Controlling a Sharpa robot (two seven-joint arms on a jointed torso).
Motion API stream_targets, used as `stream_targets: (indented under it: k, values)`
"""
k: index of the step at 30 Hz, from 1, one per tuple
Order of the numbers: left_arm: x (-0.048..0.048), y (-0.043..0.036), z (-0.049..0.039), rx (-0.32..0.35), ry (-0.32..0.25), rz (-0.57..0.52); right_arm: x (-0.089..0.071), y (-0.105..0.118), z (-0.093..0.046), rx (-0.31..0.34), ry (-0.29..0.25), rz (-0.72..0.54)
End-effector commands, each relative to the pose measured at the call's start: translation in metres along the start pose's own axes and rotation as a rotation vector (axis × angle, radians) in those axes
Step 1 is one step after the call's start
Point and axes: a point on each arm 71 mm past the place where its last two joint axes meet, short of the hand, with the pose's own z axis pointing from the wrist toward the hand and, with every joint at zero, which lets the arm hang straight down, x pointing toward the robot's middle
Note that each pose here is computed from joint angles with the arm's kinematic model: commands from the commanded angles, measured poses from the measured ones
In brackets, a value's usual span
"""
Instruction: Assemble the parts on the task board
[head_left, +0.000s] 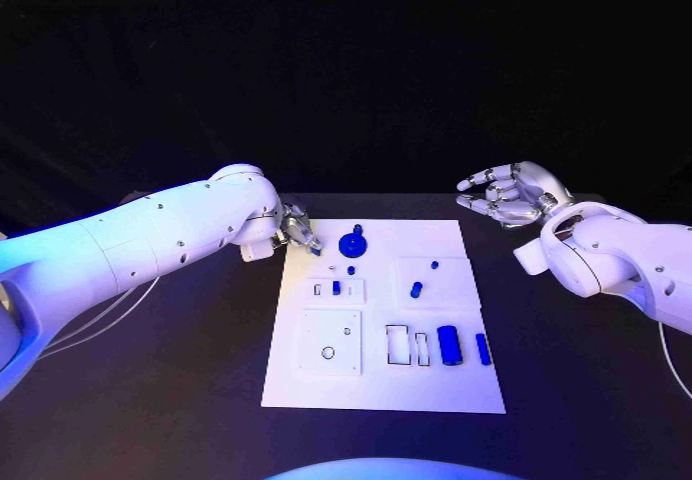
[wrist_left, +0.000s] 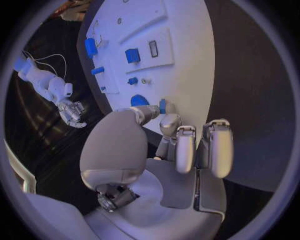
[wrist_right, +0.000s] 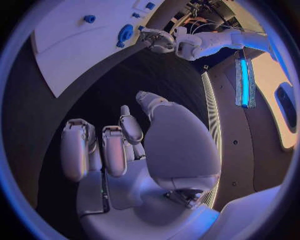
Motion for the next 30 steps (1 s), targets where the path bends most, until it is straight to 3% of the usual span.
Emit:
stream_targets:
  k: [1,6,17,30]
  values:
    - [0.0001,-0.0012,-0.0033,0.029,-0.01,-0.055,0.0,0.001,-0.001,-0.017,0.002,-0.006]
    - [0.0037,0.0,-0.0114,0.053,-0.003,-0.087,-0.001,0.001,-0.001,-0.016,0.001,-0.006]
    - [0.0168,0.0023,-0.0382,0.114,-0.016,-0.101,-0.002,0.0,-0.002,-0.013,0.0,-0.008]
    - [0.036,0.0069,-0.0511,0.119,-0.073,-0.037,-0.003,-0.001,-0.003,-0.011,-0.001,-0.009]
